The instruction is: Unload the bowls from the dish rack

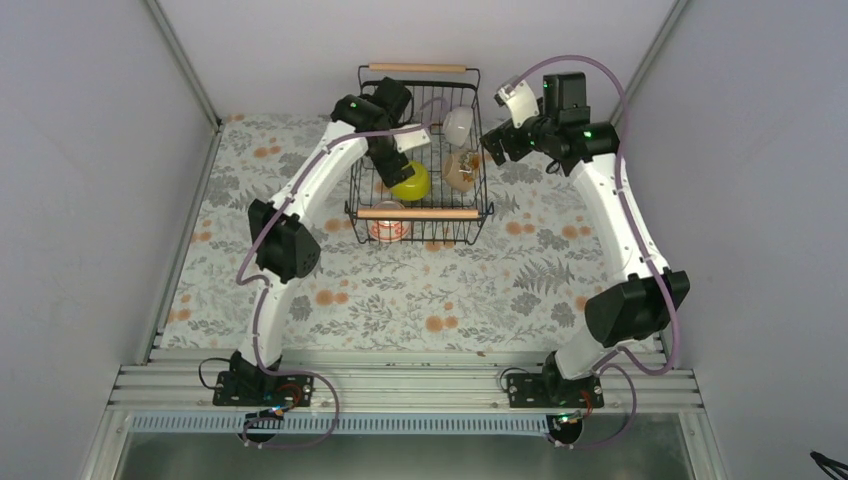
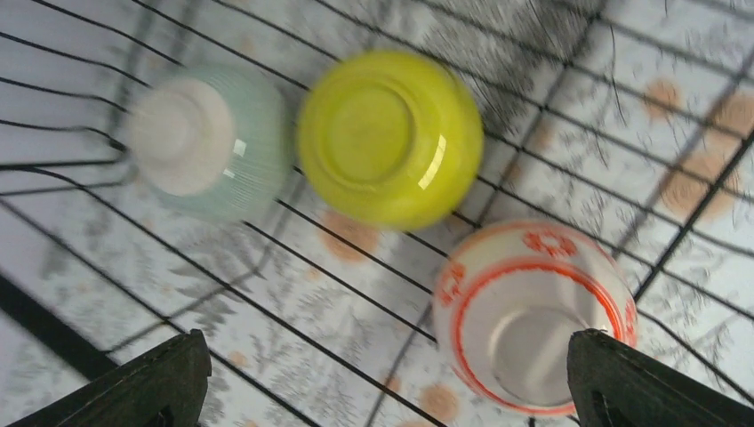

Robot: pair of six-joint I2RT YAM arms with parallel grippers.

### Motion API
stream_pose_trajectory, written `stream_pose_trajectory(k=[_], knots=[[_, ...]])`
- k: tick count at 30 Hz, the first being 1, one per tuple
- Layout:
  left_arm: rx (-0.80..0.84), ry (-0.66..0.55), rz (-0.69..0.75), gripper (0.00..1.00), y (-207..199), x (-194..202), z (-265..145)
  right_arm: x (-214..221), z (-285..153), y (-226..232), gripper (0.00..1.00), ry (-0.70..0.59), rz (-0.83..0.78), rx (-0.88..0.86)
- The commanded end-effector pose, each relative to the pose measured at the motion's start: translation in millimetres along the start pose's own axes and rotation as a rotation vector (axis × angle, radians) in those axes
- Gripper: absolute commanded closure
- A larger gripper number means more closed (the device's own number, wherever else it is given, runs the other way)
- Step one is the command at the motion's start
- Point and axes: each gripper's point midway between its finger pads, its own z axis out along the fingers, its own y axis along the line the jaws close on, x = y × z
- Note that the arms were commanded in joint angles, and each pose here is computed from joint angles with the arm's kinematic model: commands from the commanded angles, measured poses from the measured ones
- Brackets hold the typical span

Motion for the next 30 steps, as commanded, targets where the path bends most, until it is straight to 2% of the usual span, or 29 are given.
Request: stream_pose_trajectory(k=[1,7,15,22,30], knots=[[0.064,0.086,0.043,0.00,-16.6,26.8,-1.3,-1.7,-4.6,2.6,0.00,-0.023,-0.039,0.022],[0.106,0.153,0.108,0.00,-31.8,43.9,13.0,4.5,-0.4,5.8,0.00,-0.018,-0.041,0.009],[0.217,0.261,0.228,0.00,-76.9,73.0,33.3,15.3,9.7,5.4,0.00,0.004,-0.039,0.015],[0.214,0.264,0.281,0.00,-80.3,68.0,39.6,21.8,19.8,5.2,0.00,0.019,-0.037,0.014],[0.233,0.303,0.357,0.03,-103.8,67.8,51.4,24.7,22.6,2.6,0.00,0.032,-0.048,0.026]])
